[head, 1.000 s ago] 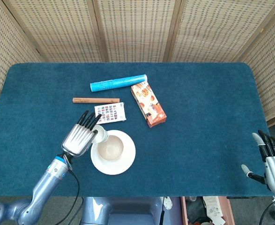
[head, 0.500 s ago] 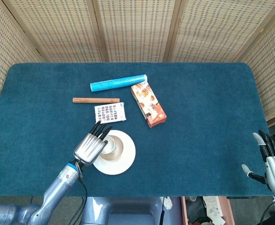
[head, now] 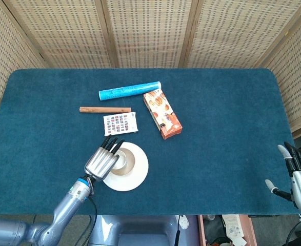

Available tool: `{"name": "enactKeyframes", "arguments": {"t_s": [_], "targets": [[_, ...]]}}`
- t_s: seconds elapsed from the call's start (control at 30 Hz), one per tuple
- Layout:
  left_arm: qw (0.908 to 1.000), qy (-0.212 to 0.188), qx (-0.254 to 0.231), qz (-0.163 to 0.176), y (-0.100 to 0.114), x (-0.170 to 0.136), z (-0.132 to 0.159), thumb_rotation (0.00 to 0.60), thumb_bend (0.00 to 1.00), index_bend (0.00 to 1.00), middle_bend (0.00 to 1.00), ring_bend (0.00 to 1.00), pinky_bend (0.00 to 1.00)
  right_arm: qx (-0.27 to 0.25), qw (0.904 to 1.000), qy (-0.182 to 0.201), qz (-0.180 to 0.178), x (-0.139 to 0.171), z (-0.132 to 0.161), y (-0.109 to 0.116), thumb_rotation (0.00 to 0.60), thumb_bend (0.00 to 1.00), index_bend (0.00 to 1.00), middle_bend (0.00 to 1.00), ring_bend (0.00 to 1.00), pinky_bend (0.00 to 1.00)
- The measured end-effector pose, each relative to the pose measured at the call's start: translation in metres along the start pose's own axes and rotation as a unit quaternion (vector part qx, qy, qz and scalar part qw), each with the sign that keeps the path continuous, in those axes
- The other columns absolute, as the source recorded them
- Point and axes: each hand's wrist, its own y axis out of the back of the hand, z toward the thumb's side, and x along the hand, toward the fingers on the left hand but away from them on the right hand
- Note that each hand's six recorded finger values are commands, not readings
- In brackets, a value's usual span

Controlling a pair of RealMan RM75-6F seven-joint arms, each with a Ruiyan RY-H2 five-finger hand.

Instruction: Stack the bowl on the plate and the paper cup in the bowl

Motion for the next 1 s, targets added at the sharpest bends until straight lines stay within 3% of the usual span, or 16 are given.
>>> {"name": "enactKeyframes", "arguments": {"t_s": [0.3,0.57,0.7,1.0], "targets": [[1.0000,0.003,0.003,-0.006,-0.005,0.004,0.002,0.600,0.34,0.58,0.00,0.00,0.00,0.000,1.0000,0.000,-0.002,0.000,0.000,0.001,0.600,0.20,0.03,0.00,0.00,0.00],[1.0000,0.007,-0.005,0.005,-0.003,0.005,0.002,0.600,0.24,0.38,0.00,0.00,0.00,-0.002,1.0000,-0.001,-0.004,0.000,-0.001,0.001,0.600,0.20,0.03,0.00,0.00,0.00],[0.9998,0.011,-0.010,0.009,-0.002,0.003,-0.002,0.600,0.22,0.34,0.00,0.00,0.00,-0.001,1.0000,-0.001,-0.004,0.000,-0.001,0.001,0.600,0.20,0.03,0.00,0.00,0.00],[0.9945,0.043,-0.070,0.064,0.021,-0.022,-0.034,0.600,0.20,0.28,0.00,0.00,0.00,0.002,1.0000,0.000,-0.003,0.000,0.000,0.000,0.600,0.20,0.03,0.00,0.00,0.00]]}}
